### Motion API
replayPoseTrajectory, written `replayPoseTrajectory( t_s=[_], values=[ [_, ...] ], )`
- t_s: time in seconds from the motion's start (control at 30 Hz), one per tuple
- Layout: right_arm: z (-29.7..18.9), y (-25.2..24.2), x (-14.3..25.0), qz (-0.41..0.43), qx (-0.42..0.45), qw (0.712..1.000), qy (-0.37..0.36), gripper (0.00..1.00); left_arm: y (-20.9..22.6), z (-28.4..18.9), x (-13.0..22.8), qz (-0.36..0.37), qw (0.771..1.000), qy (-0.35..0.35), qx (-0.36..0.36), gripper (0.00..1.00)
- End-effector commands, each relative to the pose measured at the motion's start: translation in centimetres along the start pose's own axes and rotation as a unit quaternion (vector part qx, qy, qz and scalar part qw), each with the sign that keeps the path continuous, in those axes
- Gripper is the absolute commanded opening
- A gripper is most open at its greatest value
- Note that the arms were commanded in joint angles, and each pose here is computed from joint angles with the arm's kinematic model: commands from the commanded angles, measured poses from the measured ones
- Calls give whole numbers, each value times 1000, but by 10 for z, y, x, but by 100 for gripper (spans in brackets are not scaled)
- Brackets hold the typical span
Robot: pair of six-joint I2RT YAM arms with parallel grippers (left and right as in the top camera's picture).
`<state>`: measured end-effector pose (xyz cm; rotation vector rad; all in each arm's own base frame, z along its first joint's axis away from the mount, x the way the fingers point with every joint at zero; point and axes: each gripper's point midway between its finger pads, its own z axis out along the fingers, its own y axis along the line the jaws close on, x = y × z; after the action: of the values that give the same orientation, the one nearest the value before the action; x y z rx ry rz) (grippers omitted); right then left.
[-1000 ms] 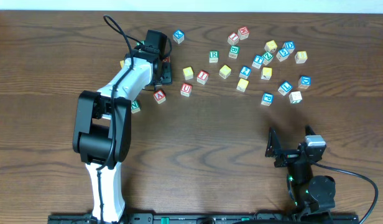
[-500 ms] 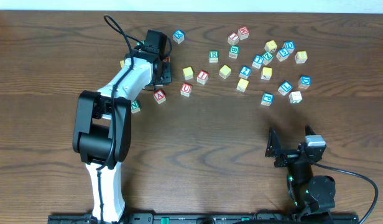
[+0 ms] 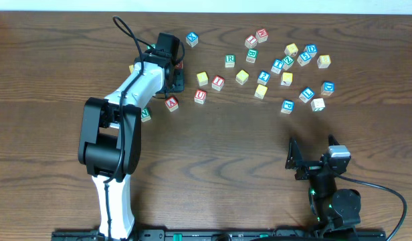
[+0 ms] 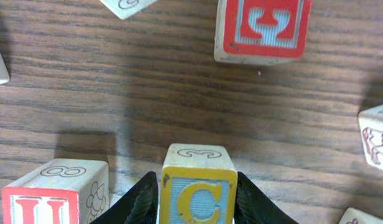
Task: Spell out CORL
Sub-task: 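Lower the left gripper around the yellow C block and close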
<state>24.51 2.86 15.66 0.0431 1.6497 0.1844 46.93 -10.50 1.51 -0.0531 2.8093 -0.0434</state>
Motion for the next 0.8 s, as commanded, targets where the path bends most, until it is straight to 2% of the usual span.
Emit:
replayPoseTrajectory(
  t_s=[0.0, 0.43, 0.53, 0.77],
  values=[
    [0, -3, 0, 6, 6, 1000, 0, 99, 2, 4, 7, 27, 1000, 12, -4, 37],
    [0, -3, 0, 6, 6, 1000, 0, 99, 2, 5, 5, 36, 999, 8, -3, 34],
    [0, -3, 0, 6, 6, 1000, 0, 99, 1, 5, 4, 35, 999, 6, -3, 22],
    [0, -3, 0, 6, 6, 1000, 0, 99, 1, 4, 3, 35, 999, 3, -2, 20]
  ],
)
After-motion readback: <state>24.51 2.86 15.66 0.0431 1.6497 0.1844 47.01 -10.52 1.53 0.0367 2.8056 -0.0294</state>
